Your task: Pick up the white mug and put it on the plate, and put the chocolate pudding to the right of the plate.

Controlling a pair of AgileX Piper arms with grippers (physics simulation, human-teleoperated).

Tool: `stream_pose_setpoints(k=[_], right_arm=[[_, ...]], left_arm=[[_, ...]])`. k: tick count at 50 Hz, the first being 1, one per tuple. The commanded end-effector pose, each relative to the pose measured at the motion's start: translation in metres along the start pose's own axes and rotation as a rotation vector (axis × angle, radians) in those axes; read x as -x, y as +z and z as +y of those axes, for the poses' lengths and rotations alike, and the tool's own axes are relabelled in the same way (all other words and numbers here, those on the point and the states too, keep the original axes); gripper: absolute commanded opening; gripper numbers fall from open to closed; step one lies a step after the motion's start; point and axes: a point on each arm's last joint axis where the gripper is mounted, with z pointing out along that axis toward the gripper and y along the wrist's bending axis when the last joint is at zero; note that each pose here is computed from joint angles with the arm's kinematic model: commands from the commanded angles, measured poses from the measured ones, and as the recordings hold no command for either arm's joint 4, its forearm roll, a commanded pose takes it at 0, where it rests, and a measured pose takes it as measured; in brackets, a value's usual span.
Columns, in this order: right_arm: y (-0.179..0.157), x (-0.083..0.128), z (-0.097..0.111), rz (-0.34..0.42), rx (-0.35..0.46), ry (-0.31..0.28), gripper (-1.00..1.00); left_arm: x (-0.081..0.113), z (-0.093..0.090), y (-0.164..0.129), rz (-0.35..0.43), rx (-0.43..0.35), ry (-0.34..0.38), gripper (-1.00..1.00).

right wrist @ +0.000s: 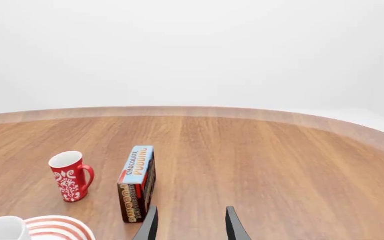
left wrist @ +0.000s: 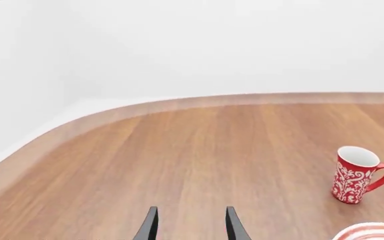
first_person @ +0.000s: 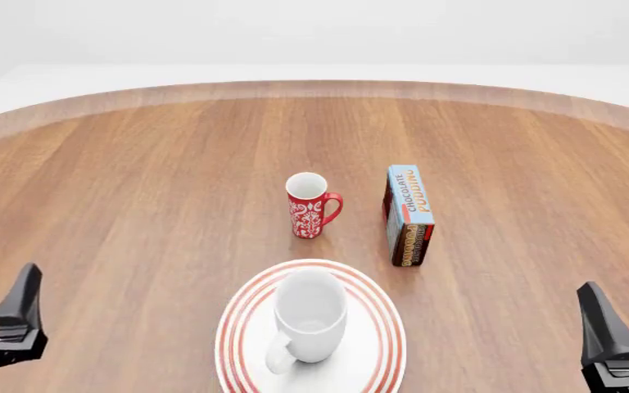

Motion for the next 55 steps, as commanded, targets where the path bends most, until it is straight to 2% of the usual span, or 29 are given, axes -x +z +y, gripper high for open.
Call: stream_pose_setpoints(k=[1, 29, 55], right_arm=[[0.0, 0.0, 0.0, 0.0, -0.001, -0.003, 1.0], [0.0, 0.002, -0.001, -0.009, -0.02, -0.02, 1.0], [-0.001, 0.011, -0.001, -0.003, -0.023, -0.075, 1.0]], left_arm=[[-0.003, 0.0, -0.005, -0.022, 0.009, 0.006, 1.0], [-0.001, -0.001, -0.01, -0.044, -0.012, -0.004, 1.0], [-0.002, -0.002, -0.012, -0.047, -0.018, -0.02, 1.0]])
